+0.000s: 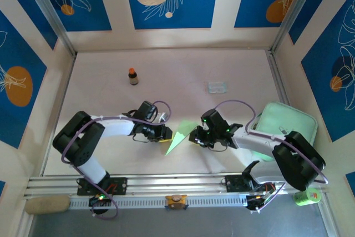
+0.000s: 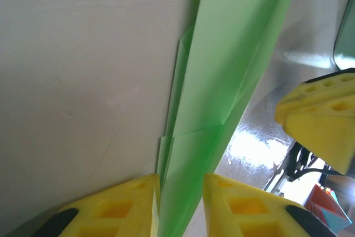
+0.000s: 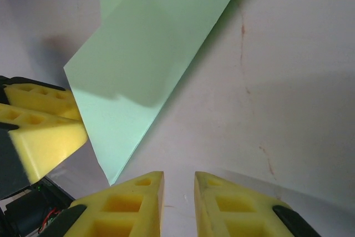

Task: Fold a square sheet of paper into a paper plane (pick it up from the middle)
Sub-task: Move a paper plane to the center of the table.

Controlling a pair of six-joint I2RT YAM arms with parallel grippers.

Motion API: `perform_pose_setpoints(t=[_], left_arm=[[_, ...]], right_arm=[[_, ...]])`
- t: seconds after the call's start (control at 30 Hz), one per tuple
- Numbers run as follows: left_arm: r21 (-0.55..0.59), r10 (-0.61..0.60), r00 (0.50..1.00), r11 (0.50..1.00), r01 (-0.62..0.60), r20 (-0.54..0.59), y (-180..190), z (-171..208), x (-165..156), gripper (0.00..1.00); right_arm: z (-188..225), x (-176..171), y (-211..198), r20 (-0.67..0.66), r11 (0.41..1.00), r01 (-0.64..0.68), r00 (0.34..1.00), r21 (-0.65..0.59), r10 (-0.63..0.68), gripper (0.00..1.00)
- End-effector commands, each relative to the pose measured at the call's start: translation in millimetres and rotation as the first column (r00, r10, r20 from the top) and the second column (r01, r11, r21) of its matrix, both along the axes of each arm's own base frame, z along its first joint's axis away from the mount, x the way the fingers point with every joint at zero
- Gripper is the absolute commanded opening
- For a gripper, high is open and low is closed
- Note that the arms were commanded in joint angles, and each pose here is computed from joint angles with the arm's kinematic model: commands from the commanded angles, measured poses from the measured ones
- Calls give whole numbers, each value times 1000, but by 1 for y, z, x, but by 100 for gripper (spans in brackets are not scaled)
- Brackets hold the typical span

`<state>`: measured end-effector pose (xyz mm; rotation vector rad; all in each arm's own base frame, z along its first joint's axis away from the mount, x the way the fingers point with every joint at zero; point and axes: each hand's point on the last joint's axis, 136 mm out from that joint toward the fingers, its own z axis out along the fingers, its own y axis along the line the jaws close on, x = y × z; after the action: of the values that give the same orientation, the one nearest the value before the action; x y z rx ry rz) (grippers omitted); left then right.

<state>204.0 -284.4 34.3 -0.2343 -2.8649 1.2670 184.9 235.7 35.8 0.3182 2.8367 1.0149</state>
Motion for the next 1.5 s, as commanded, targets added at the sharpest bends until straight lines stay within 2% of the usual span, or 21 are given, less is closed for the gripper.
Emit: perform_pose_setpoints(t=[0.0, 0.33, 0.57, 0.8, 0.9, 1.27, 1.47], left_arm=[[-51, -31, 999, 998, 32, 13, -7, 7, 2, 28], [14, -30, 999, 999, 31, -13, 1, -6, -4, 28], [17, -38, 999, 999, 39, -10, 0, -8, -7, 29], [-6, 2, 996, 1000, -2, 88, 0, 11, 5, 31], [19, 1, 994, 1000, -3, 107, 2, 11, 8, 32], [-37, -67, 997, 997, 68, 27, -14, -1, -3, 33], [-24, -110, 994, 994, 110, 7, -19, -10, -16, 33]], right_arm=[[6, 1, 10, 6, 999, -38, 999, 28, 38, 22], [9, 3, 20, 7, 997, -70, 998, 45, 70, 21], [5, 1, 26, -12, 994, -93, 995, 49, 94, 21], [-1, 1, 27, -25, 995, -95, 995, 28, 96, 20], [-1, 1, 28, -23, 995, -95, 995, 30, 96, 20], [-4, 1, 29, -31, 995, -95, 995, 28, 96, 20], [-9, 2, 31, -45, 994, -105, 993, 18, 106, 20]])
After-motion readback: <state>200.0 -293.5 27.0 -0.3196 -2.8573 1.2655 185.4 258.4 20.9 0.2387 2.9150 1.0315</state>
